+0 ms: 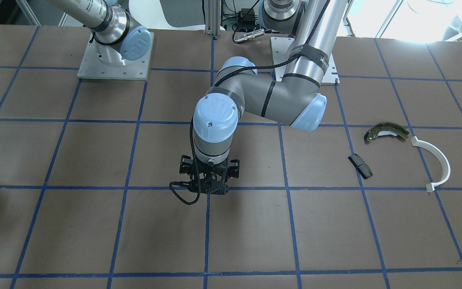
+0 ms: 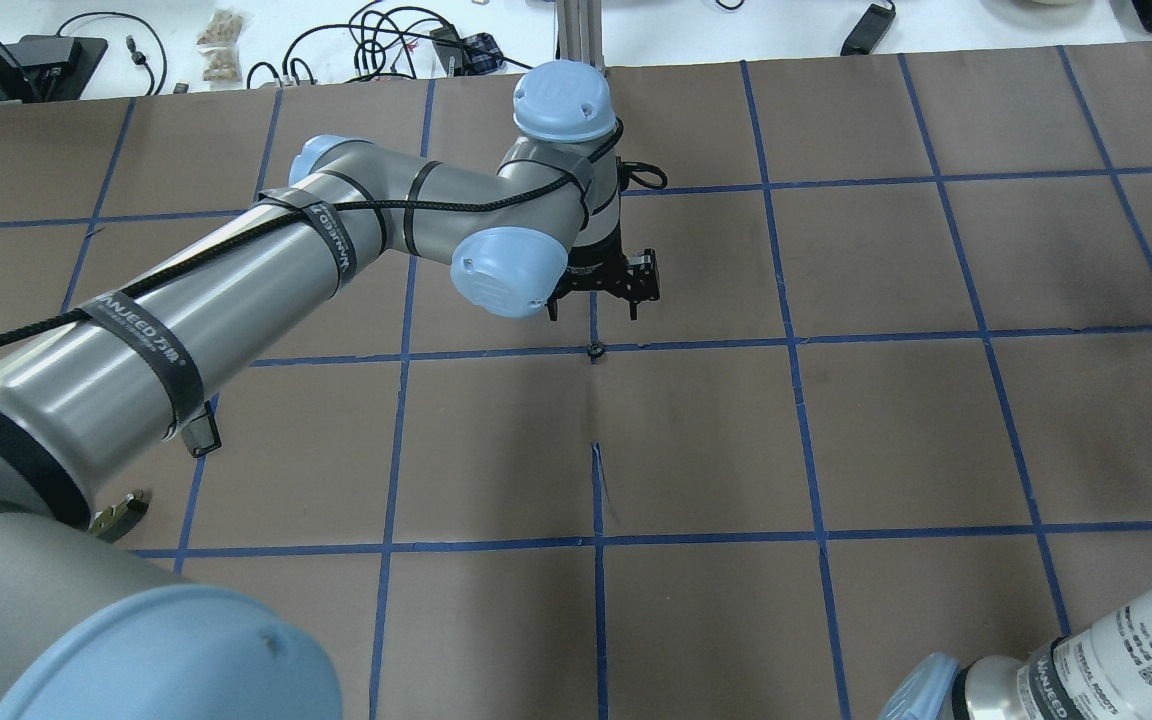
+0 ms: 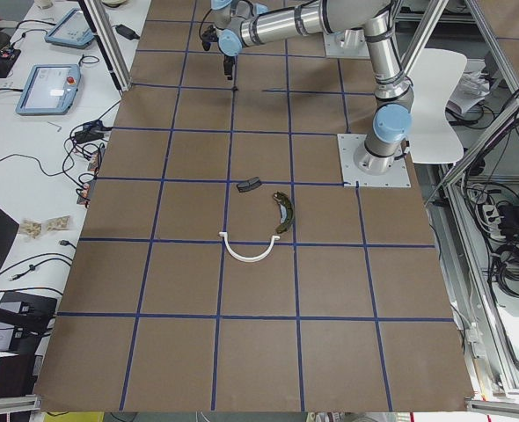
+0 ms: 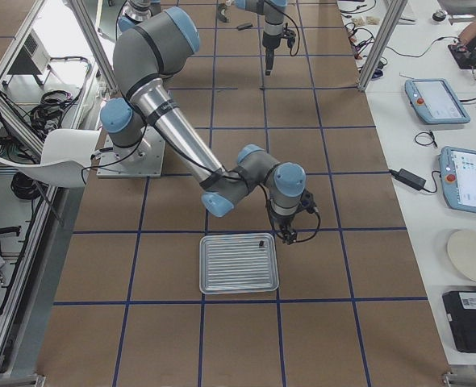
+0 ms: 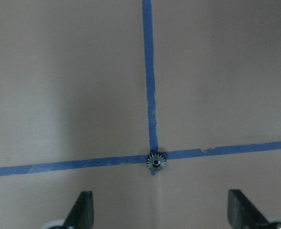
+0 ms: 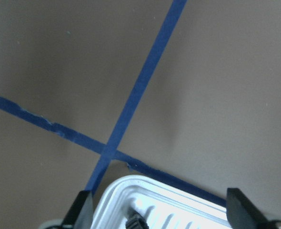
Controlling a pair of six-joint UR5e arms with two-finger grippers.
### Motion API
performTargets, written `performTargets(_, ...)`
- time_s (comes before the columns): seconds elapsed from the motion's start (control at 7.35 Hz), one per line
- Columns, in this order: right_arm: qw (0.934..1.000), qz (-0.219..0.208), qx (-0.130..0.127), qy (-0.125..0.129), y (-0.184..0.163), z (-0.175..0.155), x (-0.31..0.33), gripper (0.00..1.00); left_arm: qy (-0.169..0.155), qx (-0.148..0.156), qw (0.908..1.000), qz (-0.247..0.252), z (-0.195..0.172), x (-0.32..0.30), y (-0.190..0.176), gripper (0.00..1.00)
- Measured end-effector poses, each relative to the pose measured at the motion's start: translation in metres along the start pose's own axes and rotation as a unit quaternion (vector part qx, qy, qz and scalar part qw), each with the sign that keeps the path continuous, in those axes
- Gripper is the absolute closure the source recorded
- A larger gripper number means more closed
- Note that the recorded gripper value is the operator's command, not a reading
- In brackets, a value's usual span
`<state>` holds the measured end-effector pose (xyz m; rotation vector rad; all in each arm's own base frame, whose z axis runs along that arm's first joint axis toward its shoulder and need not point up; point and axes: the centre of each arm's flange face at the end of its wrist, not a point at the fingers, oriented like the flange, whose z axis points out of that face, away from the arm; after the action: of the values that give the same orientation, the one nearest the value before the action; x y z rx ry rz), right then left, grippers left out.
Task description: Place bearing gear from tray to pile
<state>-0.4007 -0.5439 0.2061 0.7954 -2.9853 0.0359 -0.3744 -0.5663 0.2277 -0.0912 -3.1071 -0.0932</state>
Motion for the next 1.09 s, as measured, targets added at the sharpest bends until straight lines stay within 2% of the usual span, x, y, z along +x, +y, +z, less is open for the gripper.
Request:
performTargets(0.27, 0.9998, -0.017, -0.005, -0.009, 0.016, 0.013, 0.002, 0.20, -0.021, 0.005, 0.9998, 0.005, 0.032, 0.004, 0.000, 0.03)
performTargets(0.41, 0.9998, -0.015, -0.006, -0.014, 0.024, 0.017, 0.003, 0.25, -0.034, 0.005, 0.9994, 0.008, 0.044, 0.006, 0.002, 0.16)
performTargets(0.54, 0.9997, -0.012, -0.006, -0.020, 0.028, 0.022, 0.002, 0.32, -0.044, 0.005, 0.9989, 0.010, 0.053, 0.008, 0.003, 0.49)
performTargets(0.82, 0.9996, -0.010, -0.008, -0.026, 0.031, 0.026, -0.002, 0.60, -0.050, 0.006, 0.9987, 0.009, 0.056, 0.011, 0.007, 0.97)
performTargets(1.09, 0.9995, -0.005, -0.010, -0.029, 0.032, 0.025, -0.003, 1.00, -0.046, 0.008, 0.9989, 0.001, 0.054, 0.012, 0.008, 1.00)
